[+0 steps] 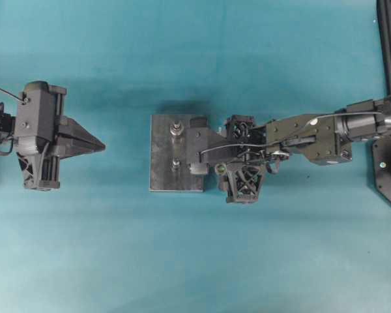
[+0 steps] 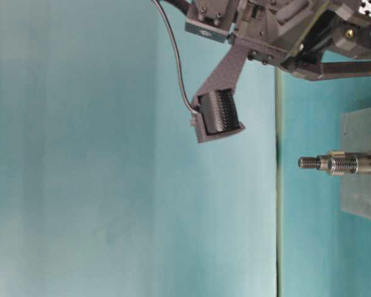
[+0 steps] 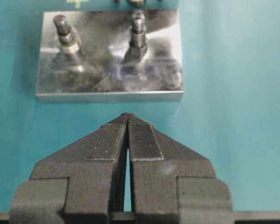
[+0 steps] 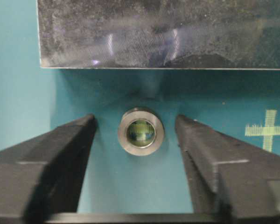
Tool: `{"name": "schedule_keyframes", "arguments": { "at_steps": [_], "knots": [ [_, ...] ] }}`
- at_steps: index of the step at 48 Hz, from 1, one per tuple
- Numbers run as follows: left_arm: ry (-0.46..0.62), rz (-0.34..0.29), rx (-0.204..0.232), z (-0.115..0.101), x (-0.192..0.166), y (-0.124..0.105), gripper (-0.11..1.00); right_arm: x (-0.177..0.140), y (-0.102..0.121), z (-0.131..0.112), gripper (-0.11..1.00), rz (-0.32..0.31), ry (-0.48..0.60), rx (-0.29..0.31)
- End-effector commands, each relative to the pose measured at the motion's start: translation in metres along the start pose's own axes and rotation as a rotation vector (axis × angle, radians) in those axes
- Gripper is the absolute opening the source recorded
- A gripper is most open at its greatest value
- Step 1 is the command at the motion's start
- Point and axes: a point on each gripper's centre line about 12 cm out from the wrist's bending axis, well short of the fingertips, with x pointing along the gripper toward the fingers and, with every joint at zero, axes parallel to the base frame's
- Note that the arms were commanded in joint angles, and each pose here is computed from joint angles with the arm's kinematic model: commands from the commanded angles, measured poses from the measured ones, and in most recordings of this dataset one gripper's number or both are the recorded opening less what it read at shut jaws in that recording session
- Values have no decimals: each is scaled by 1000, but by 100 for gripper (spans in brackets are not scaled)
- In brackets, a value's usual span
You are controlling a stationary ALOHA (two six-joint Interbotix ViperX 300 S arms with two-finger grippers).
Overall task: Insert the washer onto the shaft.
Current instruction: 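Lift the washer and carry it over the lower shaft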
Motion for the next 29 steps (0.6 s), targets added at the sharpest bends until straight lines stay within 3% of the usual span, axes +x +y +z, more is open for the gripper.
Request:
{"name": "schedule_keyframes", "arguments": {
  "at_steps": [1,11,15,29],
  "knots": [
    [-38,2,0,13,-2,1,0,-6,1,6,62,2,-14,8],
    [-40,2,0,14,-2,1,0,-5,2,2,45,3,22,9],
    [-41,2,0,14,-2,1,0,-7,2,2,32,4,25,10],
    [-41,2,1,14,-2,1,0,-29,-2,10,32,-27,-3,55]
  ]
}}
